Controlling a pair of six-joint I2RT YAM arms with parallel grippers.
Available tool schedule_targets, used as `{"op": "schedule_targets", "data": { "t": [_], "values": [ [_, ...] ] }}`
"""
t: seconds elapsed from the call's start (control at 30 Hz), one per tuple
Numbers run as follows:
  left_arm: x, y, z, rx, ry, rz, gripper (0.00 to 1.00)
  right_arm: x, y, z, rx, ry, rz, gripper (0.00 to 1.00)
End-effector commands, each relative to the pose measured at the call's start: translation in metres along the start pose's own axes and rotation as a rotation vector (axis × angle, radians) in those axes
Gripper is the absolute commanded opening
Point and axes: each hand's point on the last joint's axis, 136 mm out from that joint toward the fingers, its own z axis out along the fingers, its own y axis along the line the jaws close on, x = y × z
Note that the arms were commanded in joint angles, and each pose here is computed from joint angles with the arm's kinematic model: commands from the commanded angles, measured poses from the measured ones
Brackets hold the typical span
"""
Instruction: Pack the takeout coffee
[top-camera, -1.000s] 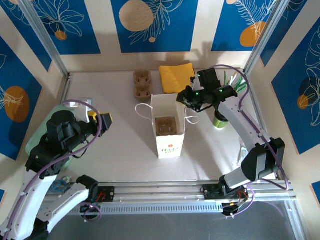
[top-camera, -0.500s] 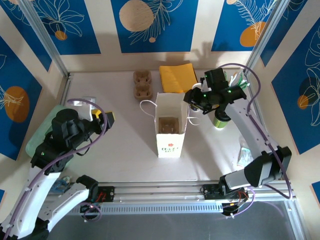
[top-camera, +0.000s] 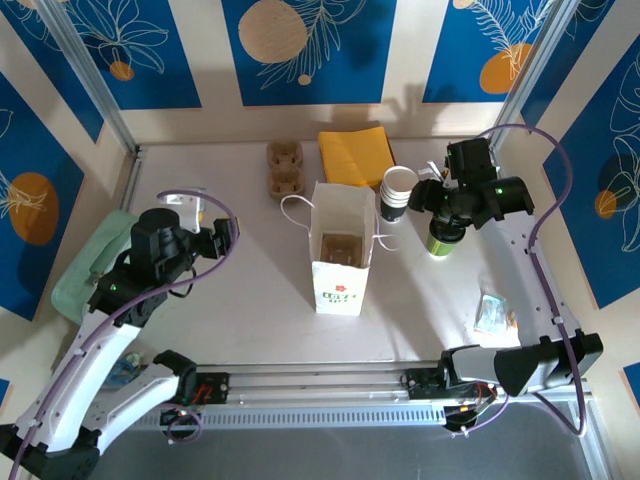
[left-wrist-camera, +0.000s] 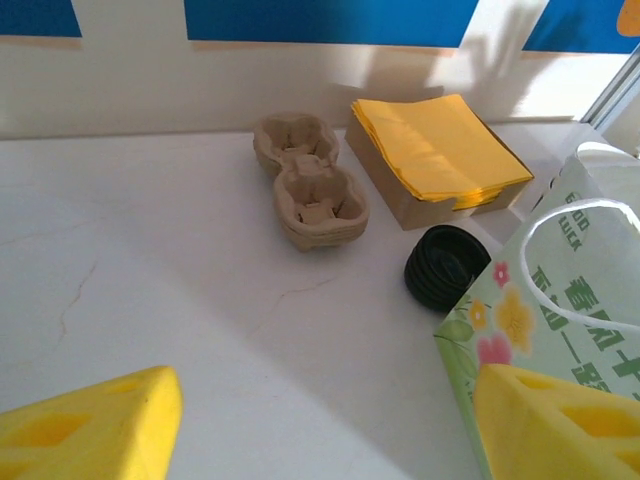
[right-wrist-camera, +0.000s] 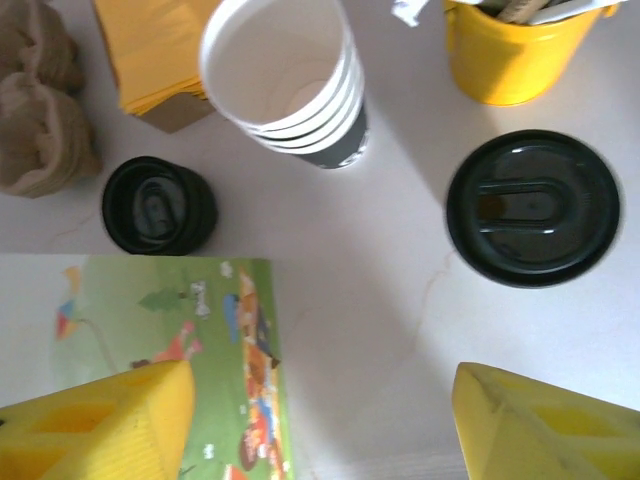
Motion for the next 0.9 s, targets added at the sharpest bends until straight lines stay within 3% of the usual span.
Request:
{"op": "schedule_targets", "data": {
  "t": [0.0, 0.27, 0.63, 0.87],
  "values": [
    [-0.002, 0.004, 0.002, -0.025, -0.027, 0.003, 0.78, 0.006, -0.023, 0.003, 0.082, 0.011, -0.058, 0.74],
    [0.004, 0.004, 0.006, -0.021, -0.017, -0.005, 0.82, 0.016, -0.058, 0.045, 0.157, 0.162, -0.005, 0.8],
    [0.004, -0.001, 0.005, 0.008, -0.014, -0.002, 0.83, 0.011, -0.086, 0.085, 0.248, 0.266, -0.043, 0.89],
    [0.003, -0.003, 0.003, 0.023, -0.017, 0.001, 0.85, 0.008, -0.088, 0.094, 0.184, 0.285, -0.009, 0.91]
  ]
}}
